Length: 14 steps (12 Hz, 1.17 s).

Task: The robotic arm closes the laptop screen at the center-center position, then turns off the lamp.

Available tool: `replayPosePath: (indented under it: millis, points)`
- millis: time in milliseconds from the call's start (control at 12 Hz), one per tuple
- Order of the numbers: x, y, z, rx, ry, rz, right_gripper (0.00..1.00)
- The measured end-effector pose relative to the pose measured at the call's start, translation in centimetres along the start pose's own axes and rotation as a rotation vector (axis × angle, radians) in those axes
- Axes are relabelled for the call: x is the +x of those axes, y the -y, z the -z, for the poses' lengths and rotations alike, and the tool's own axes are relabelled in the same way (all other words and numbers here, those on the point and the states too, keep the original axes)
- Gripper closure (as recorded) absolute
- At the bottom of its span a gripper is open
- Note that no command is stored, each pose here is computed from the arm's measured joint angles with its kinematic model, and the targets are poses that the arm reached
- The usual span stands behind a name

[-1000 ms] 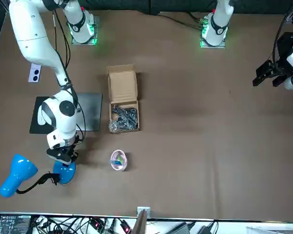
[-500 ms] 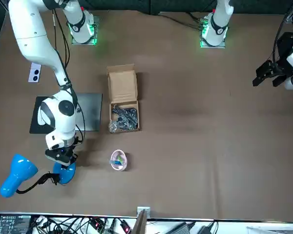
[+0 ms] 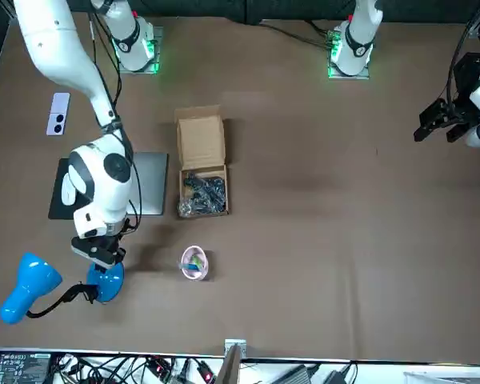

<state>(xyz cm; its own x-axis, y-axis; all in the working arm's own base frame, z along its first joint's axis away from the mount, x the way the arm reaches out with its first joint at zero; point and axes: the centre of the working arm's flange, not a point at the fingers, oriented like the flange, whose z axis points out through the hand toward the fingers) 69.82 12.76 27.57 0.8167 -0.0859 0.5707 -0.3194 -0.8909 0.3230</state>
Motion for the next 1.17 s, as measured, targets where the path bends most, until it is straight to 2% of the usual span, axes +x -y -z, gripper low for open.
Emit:
replayPosePath:
  millis: [83, 417, 583, 667, 1167]
  points:
    - [0.5, 0.5, 2.1, -0.004, 0.023, -0.019, 0.76]
    - [1.4, -0.3, 3.9, 0.0, 0.108, 0.037, 0.3]
    - [1.9, -1.0, 4.9, 0.026, 0.166, 0.078, 0.06]
    - [2.3, -1.4, 5.5, 0.044, 0.198, 0.087, 0.0]
    - [4.9, -5.3, 12.3, 0.155, 0.386, 0.109, 0.0]
